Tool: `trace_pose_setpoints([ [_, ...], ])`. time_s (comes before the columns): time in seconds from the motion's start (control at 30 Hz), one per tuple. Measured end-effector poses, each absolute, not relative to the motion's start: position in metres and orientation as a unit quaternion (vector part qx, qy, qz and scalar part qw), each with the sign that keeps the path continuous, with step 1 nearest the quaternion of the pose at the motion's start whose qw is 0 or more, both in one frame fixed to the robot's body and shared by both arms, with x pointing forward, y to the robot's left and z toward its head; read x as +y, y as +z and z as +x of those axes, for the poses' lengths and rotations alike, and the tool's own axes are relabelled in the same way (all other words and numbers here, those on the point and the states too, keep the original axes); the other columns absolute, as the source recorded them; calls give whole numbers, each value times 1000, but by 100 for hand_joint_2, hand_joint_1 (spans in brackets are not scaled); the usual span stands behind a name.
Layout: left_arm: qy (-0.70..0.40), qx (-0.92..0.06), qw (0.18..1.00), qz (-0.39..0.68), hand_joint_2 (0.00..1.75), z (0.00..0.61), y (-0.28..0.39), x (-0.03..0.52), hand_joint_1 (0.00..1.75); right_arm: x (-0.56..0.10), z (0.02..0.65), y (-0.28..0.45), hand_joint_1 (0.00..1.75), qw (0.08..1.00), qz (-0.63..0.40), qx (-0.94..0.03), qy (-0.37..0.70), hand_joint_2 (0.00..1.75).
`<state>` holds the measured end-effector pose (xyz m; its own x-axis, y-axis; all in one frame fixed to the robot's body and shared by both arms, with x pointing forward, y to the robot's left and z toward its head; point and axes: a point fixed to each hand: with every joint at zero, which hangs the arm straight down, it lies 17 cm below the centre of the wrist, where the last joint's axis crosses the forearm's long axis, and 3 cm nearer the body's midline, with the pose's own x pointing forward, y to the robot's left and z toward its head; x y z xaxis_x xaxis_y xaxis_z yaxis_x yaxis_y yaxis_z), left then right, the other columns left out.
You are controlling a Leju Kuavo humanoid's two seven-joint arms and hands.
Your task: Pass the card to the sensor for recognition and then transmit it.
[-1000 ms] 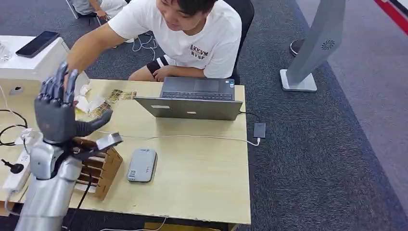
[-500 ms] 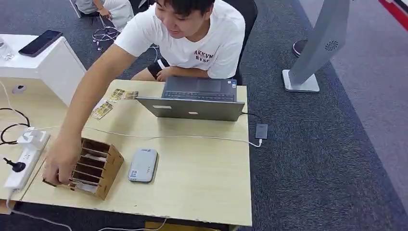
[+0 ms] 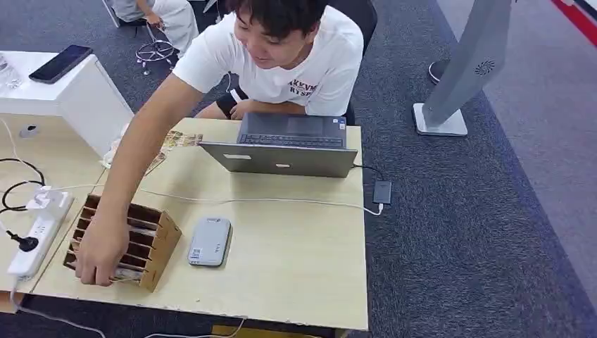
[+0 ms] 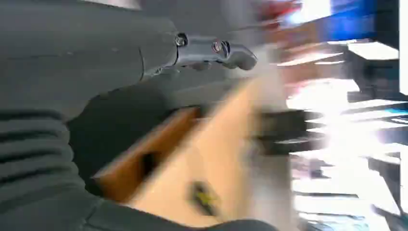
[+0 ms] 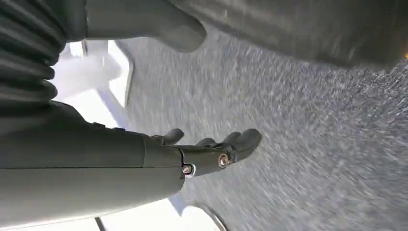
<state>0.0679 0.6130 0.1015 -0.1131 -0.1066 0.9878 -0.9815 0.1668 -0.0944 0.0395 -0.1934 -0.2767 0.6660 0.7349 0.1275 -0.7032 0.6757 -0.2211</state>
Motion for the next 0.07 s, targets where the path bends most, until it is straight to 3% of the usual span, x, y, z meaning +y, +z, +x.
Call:
trace_pose_setpoints([
  [0.03, 511, -553, 486, 444, 175, 49, 62, 613, 0, -192, 42, -277, 0, 904, -75, -104, 408, 0],
  [0.07, 564, -513, 488, 425, 0, 33, 21, 606, 0, -191, 44, -276, 0, 898, -75, -103, 420, 0],
])
